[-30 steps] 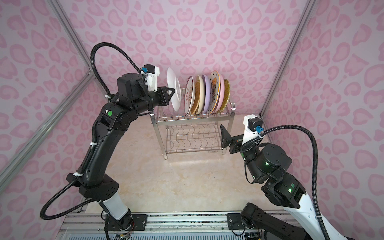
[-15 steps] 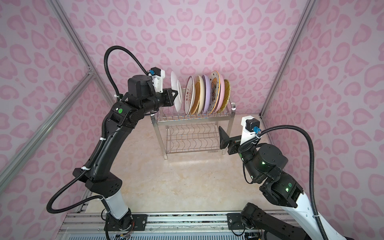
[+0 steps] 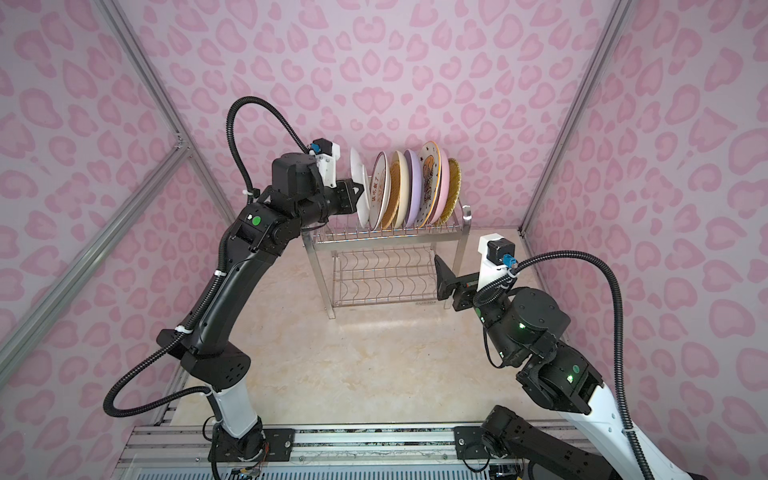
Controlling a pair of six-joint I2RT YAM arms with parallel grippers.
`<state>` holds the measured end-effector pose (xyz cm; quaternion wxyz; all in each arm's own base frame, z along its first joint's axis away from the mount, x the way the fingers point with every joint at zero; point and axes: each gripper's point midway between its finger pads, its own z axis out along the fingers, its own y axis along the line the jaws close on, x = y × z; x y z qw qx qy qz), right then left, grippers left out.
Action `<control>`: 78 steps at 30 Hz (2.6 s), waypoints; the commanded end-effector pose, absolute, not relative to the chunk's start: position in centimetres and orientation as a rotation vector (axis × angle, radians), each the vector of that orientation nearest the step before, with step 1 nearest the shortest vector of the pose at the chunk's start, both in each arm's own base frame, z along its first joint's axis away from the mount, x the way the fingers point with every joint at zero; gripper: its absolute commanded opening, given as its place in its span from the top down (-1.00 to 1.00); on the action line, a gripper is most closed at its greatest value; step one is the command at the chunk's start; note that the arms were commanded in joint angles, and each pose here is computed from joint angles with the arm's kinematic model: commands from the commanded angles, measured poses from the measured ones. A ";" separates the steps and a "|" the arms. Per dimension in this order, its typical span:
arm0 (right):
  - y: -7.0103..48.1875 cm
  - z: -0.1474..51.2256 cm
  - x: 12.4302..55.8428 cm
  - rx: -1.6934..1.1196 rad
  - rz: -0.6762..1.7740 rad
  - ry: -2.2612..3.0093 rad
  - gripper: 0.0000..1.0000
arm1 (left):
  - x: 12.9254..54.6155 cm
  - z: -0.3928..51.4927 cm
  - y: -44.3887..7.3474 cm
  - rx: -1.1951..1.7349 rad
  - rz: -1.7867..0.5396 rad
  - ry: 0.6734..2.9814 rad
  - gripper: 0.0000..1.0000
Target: Load the plates into the dish rack
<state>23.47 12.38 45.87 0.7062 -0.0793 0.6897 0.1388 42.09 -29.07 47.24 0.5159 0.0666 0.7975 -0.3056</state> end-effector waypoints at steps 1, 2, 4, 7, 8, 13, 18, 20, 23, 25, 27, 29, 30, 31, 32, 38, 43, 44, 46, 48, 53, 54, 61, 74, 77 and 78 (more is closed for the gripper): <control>12.3 46.1 23.4 -0.166 0.320 1.520 -1.00 | 42.4 48.1 -29.4 0.154 -0.752 1.876 0.94; 12.3 46.1 23.4 -0.165 0.319 1.520 -1.00 | 42.5 48.0 -29.3 0.146 -0.740 1.880 0.94; 12.2 46.1 23.3 -0.162 0.324 1.517 -1.00 | 42.5 47.7 -28.9 0.134 -0.710 1.889 0.94; 12.3 46.1 23.3 -0.161 0.331 1.516 -1.00 | 42.6 47.2 -29.0 0.139 -0.696 1.901 0.94; 12.4 46.0 23.4 -0.161 0.332 1.518 -1.00 | 42.6 47.0 -29.1 0.146 -0.699 1.905 0.94; 12.5 45.7 23.4 -0.158 0.337 1.524 -1.00 | 42.5 47.0 -29.3 0.155 -0.711 1.906 0.71; 12.3 45.6 23.3 -0.155 0.338 1.526 -1.00 | 42.0 47.8 -29.2 0.159 -0.724 1.888 0.13; 12.3 45.6 23.3 -0.155 0.341 1.527 -1.00 | 41.8 48.2 -29.0 0.158 -0.727 1.878 -0.04; 12.4 45.6 23.3 -0.156 0.345 1.529 -1.00 | 41.4 49.0 -28.7 0.159 -0.731 1.861 -0.14; 12.4 45.5 23.3 -0.157 0.346 1.530 -1.00 | 41.1 49.4 -28.5 0.158 -0.734 1.851 -0.16; 12.4 45.5 23.2 -0.156 0.347 1.531 -1.00 | 40.8 50.1 -28.3 0.161 -0.742 1.835 -0.17; 12.4 45.5 23.2 -0.158 0.351 1.532 -1.00 | 40.4 50.8 -28.0 0.157 -0.748 1.818 -0.19; 12.3 45.5 23.2 -0.155 0.349 1.532 -1.00 | 40.1 51.1 -27.9 0.157 -0.751 1.811 -0.19; 12.3 45.5 23.2 -0.156 0.349 1.533 -1.00 | 39.8 51.6 -27.7 0.158 -0.757 1.800 -0.19; 12.3 45.7 23.2 -0.153 0.349 1.529 -1.00 | 39.4 52.1 -27.5 0.158 -0.763 1.791 -0.20; 11.3 46.7 23.1 -0.110 0.336 1.516 -1.00 | 35.3 54.2 -25.3 0.192 -0.799 1.723 -0.75; 7.4 45.7 23.7 0.067 0.215 1.494 -1.00 | 31.5 52.0 -20.2 0.107 -0.726 1.643 -0.95; 6.7 45.0 24.2 0.100 0.181 1.504 -1.00 | 30.6 51.2 -18.5 0.069 -0.695 1.619 -0.95; 5.5 43.2 25.4 0.163 0.154 1.531 -1.00 | 29.3 49.4 -15.3 -0.007 -0.616 1.588 -0.95; 4.3 40.4 26.9 0.232 0.144 1.575 -1.00 | 28.5 46.3 -11.7 -0.112 -0.484 1.597 -0.95; -1.5 31.5 29.5 0.491 0.161 1.614 -1.00 | 27.8 36.8 -3.3 -0.383 -0.072 1.641 -0.95; -2.4 29.8 29.7 0.531 0.155 1.621 -1.00 | 27.8 35.2 -2.3 -0.424 -0.008 1.658 -0.95; -6.4 21.8 30.3 0.580 -0.085 1.599 -1.00 | 28.5 24.1 3.5 -0.611 0.405 1.685 -0.94; -6.4 13.8 33.0 0.406 -0.249 1.666 -1.00 | 31.3 15.1 6.5 -0.535 0.460 1.650 -0.95; -5.9 13.9 33.7 0.345 -0.247 1.600 -1.00 | 32.9 15.4 5.4 -0.419 0.431 1.637 -0.95; -5.9 13.3 33.9 0.349 -0.248 1.608 -1.00 | 33.3 15.7 5.2 -0.403 0.414 1.616 -0.95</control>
